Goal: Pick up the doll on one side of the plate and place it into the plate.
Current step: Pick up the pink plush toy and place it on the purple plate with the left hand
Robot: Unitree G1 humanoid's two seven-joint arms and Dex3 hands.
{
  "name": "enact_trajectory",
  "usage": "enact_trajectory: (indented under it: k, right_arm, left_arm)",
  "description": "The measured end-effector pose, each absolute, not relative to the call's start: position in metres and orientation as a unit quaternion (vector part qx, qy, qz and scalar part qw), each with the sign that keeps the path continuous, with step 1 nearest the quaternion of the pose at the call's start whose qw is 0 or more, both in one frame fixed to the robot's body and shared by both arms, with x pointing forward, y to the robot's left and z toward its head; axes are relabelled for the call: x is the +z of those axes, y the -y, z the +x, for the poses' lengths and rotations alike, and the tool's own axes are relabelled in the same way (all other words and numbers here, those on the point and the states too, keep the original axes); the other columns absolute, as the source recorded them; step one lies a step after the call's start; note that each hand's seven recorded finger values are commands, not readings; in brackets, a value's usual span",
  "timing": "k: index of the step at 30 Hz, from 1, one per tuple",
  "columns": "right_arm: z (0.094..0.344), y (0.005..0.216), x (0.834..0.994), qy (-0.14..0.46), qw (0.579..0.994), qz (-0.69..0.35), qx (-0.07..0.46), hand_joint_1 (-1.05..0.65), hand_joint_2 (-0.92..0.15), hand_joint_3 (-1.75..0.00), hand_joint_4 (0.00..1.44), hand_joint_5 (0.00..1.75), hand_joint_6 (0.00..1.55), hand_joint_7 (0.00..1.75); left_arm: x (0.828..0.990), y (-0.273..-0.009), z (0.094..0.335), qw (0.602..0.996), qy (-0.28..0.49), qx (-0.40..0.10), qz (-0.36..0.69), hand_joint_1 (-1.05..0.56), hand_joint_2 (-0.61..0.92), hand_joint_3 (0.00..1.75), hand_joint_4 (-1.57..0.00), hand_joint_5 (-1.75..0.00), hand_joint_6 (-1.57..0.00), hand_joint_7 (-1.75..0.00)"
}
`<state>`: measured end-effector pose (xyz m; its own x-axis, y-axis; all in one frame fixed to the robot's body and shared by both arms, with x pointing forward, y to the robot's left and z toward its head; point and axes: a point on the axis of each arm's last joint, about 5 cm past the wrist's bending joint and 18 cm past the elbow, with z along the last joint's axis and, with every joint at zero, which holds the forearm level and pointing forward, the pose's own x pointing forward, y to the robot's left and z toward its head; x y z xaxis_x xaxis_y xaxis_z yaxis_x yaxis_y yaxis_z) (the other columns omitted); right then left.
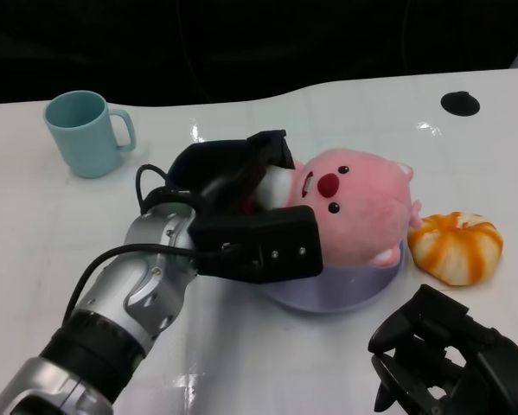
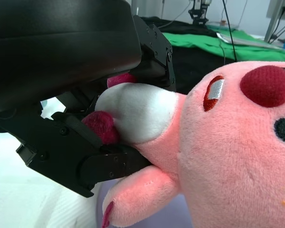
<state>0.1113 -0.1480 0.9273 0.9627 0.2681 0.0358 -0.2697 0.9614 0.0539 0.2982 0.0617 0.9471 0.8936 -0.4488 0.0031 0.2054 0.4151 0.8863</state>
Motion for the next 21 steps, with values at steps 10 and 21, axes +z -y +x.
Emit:
enact_trajectory:
  k: [10,21]
  right_arm:
    - [0.110,0.147,0.927,0.012,0.990,0.030,0.136,-0.38,-0.92,-0.48,0.60,1.69,0.52,1.55]
    - [0.111,0.147,0.927,0.014,0.990,0.030,0.138,-0.39,-0.92,-0.48,0.61,1.69,0.52,1.55]
  left_arm:
    - [0.941,-0.059,0.301,0.832,0.109,-0.218,0.499,-0.29,0.70,0.56,-0.67,-1.56,-0.79,-0.49]
    - [0.950,-0.068,0.301,0.785,0.098,-0.284,0.542,-0.83,0.92,0.52,-0.01,-0.15,-0.11,0.00]
